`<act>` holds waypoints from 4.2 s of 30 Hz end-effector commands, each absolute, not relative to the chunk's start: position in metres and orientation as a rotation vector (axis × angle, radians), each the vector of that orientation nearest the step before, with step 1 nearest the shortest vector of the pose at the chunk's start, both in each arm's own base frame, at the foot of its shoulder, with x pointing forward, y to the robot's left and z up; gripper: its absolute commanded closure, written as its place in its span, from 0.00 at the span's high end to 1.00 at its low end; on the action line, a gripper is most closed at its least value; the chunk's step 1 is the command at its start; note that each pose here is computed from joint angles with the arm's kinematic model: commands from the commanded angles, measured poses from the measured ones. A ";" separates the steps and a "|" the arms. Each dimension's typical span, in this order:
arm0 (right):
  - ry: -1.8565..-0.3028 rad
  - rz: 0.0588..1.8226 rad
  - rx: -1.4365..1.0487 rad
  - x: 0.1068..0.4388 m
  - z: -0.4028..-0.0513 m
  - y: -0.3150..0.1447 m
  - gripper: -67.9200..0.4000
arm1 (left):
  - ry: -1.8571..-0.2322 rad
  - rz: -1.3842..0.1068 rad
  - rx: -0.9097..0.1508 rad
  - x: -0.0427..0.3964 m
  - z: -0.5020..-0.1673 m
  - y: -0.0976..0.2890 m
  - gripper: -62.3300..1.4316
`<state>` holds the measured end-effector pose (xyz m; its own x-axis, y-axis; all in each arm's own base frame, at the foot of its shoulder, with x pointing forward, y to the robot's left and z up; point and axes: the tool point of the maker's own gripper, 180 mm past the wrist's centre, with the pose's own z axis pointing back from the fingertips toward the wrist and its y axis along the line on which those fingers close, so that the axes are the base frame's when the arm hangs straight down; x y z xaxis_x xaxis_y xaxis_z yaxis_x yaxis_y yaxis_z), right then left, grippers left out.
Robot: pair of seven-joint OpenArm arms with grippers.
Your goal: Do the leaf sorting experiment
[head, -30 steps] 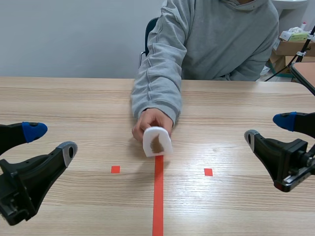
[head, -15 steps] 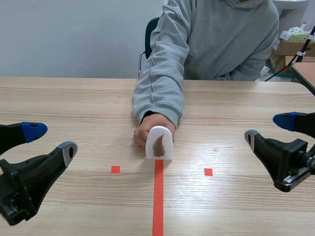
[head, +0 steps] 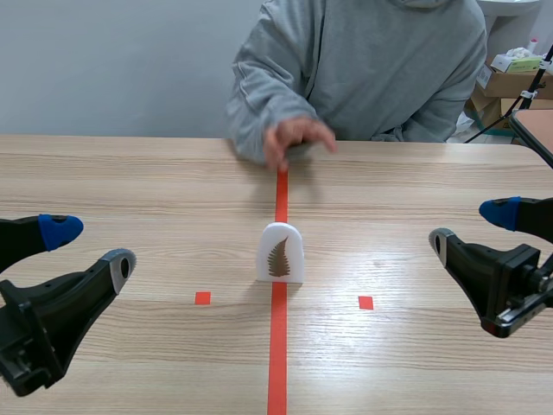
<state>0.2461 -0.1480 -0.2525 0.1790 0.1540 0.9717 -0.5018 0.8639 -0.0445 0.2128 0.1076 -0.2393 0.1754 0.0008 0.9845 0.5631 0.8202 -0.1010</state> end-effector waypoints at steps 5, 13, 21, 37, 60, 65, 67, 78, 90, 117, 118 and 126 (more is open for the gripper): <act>-1.352 0.473 0.318 0.251 -0.243 -0.148 0.61 | -1.372 -0.415 -0.518 0.214 -0.233 0.106 0.75; -1.352 0.473 0.318 0.251 -0.243 -0.148 0.61 | -1.372 -0.415 -0.519 0.214 -0.233 0.106 0.75; -1.352 0.473 0.318 0.251 -0.243 -0.148 0.61 | -1.372 -0.414 -0.519 0.214 -0.233 0.106 0.75; -1.353 0.473 0.318 0.251 -0.242 -0.148 0.61 | -1.377 -0.420 -0.516 0.216 -0.232 0.106 0.75; -1.355 0.473 0.317 0.251 -0.242 -0.148 0.61 | -1.241 -0.550 -0.506 0.275 -0.297 0.100 0.75; -1.355 0.473 0.317 0.251 -0.242 -0.148 0.61 | -1.200 -0.599 -0.545 0.283 -0.312 0.082 0.75; -1.355 0.473 0.317 0.251 -0.242 -0.148 0.61 | -1.183 -0.624 -0.558 0.287 -0.318 0.074 0.75; -1.356 0.473 0.318 0.251 -0.242 -0.148 0.61 | -1.128 -0.756 -0.555 0.312 -0.341 0.050 0.75; -1.355 0.473 0.318 0.251 -0.242 -0.148 0.61 | -1.058 -0.872 -0.606 0.320 -0.365 0.000 0.75; -1.356 0.473 0.318 0.251 -0.242 -0.148 0.61 | -1.065 -0.885 -0.620 0.335 -0.377 -0.049 0.66; -1.356 0.473 0.318 0.251 -0.242 -0.148 0.61 | -1.066 -0.885 -0.621 0.335 -0.377 -0.049 0.61; -1.356 0.473 0.318 0.251 -0.242 -0.148 0.61 | -1.067 -0.885 -0.622 0.335 -0.376 -0.049 0.26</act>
<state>0.2461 -0.1480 -0.2524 0.1787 0.1538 0.9718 -0.5018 0.8639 -0.0445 0.3287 -0.0462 -0.3878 0.2298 -0.3403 0.9118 0.8553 0.5177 -0.0223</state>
